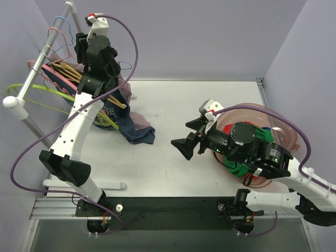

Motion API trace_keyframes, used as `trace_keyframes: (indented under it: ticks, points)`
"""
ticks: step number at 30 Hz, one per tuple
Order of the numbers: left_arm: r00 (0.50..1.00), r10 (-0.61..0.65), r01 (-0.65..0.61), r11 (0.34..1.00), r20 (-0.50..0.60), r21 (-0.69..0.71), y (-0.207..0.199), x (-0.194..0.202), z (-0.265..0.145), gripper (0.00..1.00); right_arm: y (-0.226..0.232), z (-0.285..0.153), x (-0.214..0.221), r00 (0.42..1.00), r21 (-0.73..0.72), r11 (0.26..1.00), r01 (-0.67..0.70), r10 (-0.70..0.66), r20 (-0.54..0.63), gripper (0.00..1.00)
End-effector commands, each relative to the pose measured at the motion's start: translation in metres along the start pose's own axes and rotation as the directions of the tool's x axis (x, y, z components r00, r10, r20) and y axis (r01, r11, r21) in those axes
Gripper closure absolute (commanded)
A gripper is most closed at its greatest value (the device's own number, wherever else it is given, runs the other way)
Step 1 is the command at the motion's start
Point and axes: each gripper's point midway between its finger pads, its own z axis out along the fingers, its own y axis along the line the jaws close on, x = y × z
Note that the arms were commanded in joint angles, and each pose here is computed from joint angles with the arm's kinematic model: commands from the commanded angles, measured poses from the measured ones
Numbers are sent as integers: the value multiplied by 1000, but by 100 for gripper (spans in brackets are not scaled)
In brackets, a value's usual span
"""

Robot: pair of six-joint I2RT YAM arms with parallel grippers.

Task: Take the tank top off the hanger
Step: Place the hanger at the clothesline, then pick up the hanger from the clothesline.

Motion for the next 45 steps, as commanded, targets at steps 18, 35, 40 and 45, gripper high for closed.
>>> trace_keyframes:
  ticks: [18,35,40,45]
  points:
    - [997,-67,69,996,35,-57,43,-16,7,50,-2,15,-18,999,23,999,46,-46,13,20]
    - [999,-46,47,998,25,-36,47,-6,6,49,4,15,-30,999,1,1000,27,-27,38,20]
    - [999,-39,40,998,16,-42,44,-1,19,50,6,17,-28,999,-3,1000,24,-24,28,20]
    - [999,-41,42,999,6,-29,39,0,31,53,6,18,-36,999,-3,999,38,-38,35,20]
